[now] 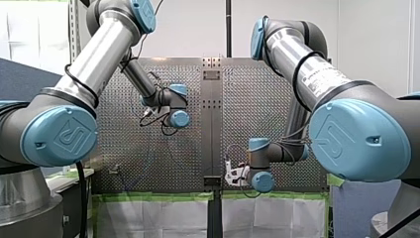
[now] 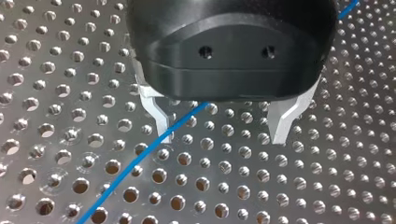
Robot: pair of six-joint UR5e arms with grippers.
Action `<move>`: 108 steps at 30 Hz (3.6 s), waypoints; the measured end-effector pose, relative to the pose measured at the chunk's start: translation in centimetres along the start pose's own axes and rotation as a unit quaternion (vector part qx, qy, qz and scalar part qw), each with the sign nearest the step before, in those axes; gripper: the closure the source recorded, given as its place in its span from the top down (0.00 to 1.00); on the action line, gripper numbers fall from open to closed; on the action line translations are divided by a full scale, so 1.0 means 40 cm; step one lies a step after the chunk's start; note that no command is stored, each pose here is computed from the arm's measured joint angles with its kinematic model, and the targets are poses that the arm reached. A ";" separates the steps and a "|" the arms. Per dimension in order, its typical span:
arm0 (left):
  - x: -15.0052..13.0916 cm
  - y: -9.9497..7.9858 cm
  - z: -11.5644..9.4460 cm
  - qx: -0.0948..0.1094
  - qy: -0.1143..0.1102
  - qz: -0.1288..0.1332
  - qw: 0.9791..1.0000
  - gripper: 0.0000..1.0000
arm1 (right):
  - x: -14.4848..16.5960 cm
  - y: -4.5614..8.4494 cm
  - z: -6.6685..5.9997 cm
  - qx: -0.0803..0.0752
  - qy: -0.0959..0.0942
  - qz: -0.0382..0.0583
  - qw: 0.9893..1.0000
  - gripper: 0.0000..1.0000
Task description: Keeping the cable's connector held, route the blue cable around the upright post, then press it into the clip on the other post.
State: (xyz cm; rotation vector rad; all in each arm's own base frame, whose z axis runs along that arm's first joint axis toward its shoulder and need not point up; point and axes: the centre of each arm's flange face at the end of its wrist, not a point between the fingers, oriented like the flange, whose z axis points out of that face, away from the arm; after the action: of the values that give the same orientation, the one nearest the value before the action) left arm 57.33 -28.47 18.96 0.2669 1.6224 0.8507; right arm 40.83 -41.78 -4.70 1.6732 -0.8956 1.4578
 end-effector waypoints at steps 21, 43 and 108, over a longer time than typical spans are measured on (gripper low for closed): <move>0.062 -0.079 -0.043 0.028 0.024 0.033 0.999 1.00 | 0.000 0.001 0.000 0.000 0.000 -0.001 1.000 0.00; 0.118 -0.135 -0.074 0.043 0.046 0.045 0.997 1.00 | 0.000 0.000 0.000 0.000 0.000 0.000 1.000 0.00; 0.334 -0.482 -0.286 0.280 0.042 -0.074 0.956 1.00 | -0.005 0.001 -0.005 0.001 -0.010 -0.019 1.000 0.00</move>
State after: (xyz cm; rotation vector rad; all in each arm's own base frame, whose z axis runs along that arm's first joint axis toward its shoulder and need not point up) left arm 48.78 -38.28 -3.67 0.5009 1.9156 0.2741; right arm 40.68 -41.63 -4.88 1.7000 -0.8697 1.4199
